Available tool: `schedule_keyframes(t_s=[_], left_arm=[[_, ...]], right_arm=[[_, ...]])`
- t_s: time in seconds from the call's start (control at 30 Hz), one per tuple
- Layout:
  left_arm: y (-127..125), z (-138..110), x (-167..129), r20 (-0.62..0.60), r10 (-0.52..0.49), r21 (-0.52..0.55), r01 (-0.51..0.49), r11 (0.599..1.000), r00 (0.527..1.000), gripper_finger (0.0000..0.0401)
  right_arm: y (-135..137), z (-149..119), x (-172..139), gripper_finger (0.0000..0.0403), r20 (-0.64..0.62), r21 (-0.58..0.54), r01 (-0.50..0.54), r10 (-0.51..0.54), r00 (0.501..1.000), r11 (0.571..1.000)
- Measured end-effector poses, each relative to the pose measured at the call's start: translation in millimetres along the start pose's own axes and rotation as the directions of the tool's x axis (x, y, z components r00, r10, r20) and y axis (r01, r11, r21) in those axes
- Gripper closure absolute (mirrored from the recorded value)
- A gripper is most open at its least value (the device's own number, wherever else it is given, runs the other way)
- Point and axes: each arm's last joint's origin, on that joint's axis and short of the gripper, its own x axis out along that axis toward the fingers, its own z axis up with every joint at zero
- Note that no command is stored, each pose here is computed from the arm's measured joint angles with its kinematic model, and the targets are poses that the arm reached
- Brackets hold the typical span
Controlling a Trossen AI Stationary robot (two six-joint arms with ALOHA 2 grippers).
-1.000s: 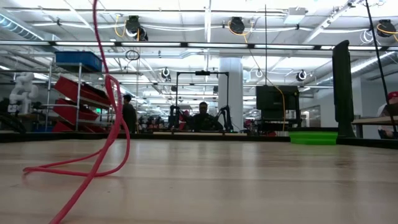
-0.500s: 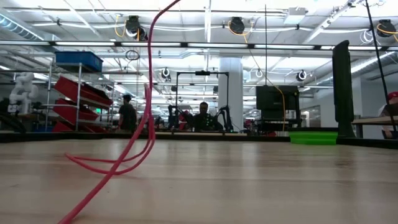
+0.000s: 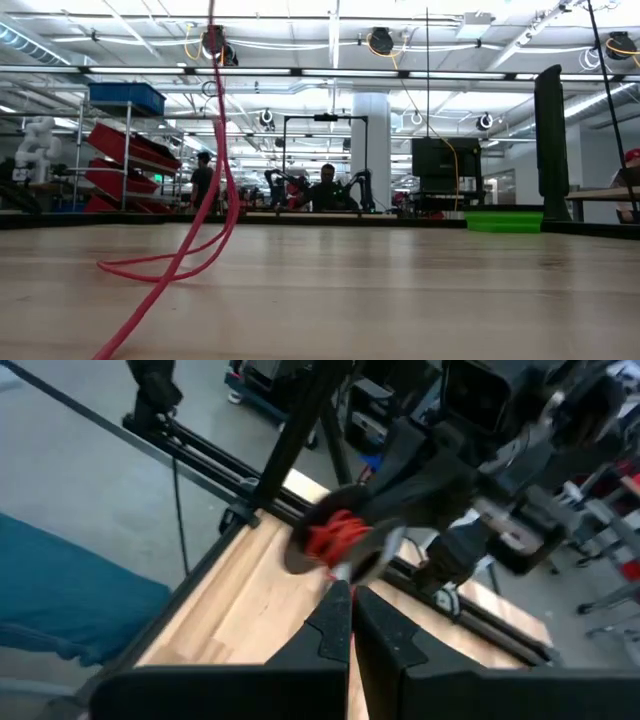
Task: Coil cords
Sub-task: Coil the red wire on the black spool
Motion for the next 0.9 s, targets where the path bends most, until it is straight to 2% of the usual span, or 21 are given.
schedule_keyframes(t_s=[0.1,0.23,0.6,0.9], left_arm=[[-2.5,-3.0,8.0,-0.007,-0.062,0.021,0.062,0.998,0.998,0.0395],[-0.8,-6.5,17.1,-0.016,-0.071,0.05,0.071,0.996,0.997,0.0395],[14.8,-11.5,29.7,-0.005,-0.106,0.024,0.106,0.994,0.994,0.0395],[19.7,-8.9,38.1,0.068,-0.157,0.033,0.155,0.987,0.985,0.0395]], right_arm=[[1.4,0.0,6.3,0.0402,0.018,-0.03,0.018,-0.018,1.0,0.999],[0.6,-1.0,15.7,0.0402,0.044,-0.032,0.016,-0.014,0.999,0.999],[-11.7,1.8,30.0,0.0403,0.124,-0.069,0.058,-0.049,0.991,0.996],[-24.0,1.5,36.6,0.0403,0.17,-0.039,0.002,0.004,0.985,0.999]])
